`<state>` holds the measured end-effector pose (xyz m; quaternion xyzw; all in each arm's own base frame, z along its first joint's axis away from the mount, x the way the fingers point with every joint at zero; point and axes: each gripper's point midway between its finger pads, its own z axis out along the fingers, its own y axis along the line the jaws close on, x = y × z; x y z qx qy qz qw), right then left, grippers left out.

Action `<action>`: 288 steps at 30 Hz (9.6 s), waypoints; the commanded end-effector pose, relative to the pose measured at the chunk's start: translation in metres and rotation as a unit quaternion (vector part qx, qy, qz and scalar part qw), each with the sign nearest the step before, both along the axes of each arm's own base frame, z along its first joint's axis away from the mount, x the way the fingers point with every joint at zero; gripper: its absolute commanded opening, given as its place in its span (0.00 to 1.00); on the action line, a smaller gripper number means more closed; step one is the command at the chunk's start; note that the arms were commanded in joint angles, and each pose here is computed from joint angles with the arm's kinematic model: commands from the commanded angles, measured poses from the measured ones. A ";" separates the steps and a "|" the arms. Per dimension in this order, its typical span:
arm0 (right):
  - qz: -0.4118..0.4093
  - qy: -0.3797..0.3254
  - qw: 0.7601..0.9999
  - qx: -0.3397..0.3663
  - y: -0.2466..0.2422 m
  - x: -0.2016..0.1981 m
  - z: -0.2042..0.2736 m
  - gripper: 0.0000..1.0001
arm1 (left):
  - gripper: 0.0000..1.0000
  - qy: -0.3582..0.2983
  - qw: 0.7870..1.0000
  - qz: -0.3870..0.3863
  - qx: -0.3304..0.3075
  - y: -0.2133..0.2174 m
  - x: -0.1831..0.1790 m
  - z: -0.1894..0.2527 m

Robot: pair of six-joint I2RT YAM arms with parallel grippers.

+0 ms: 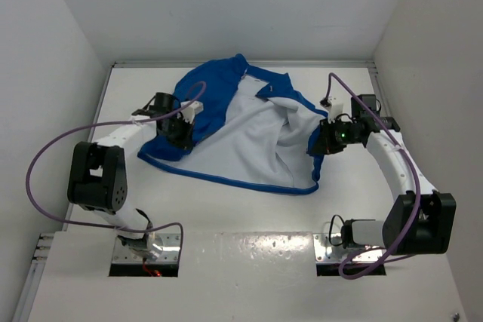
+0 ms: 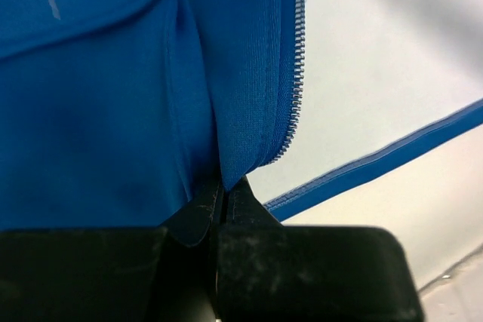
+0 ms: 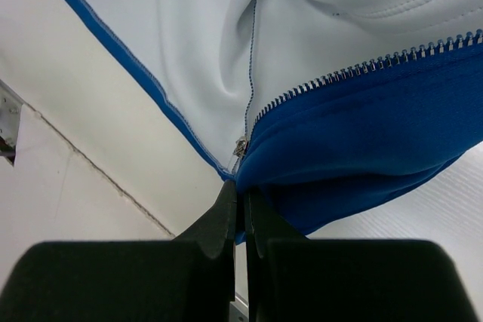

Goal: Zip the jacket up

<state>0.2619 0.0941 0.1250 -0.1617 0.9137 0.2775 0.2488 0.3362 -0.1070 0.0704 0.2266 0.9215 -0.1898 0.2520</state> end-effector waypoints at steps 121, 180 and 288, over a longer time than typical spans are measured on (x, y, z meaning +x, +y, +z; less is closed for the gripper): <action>0.396 -0.251 0.806 0.361 0.166 -0.059 0.074 0.00 | 0.00 -0.062 0.898 -0.055 -0.432 -0.181 -0.032 0.182; 0.373 -0.280 0.808 0.360 0.166 -0.010 0.097 0.00 | 0.00 -0.007 0.855 -0.140 -0.500 -0.189 -0.090 0.188; 0.291 -0.161 0.860 0.388 0.171 -0.037 0.061 0.44 | 0.00 -0.057 0.865 -0.251 -0.431 -0.194 -0.107 0.172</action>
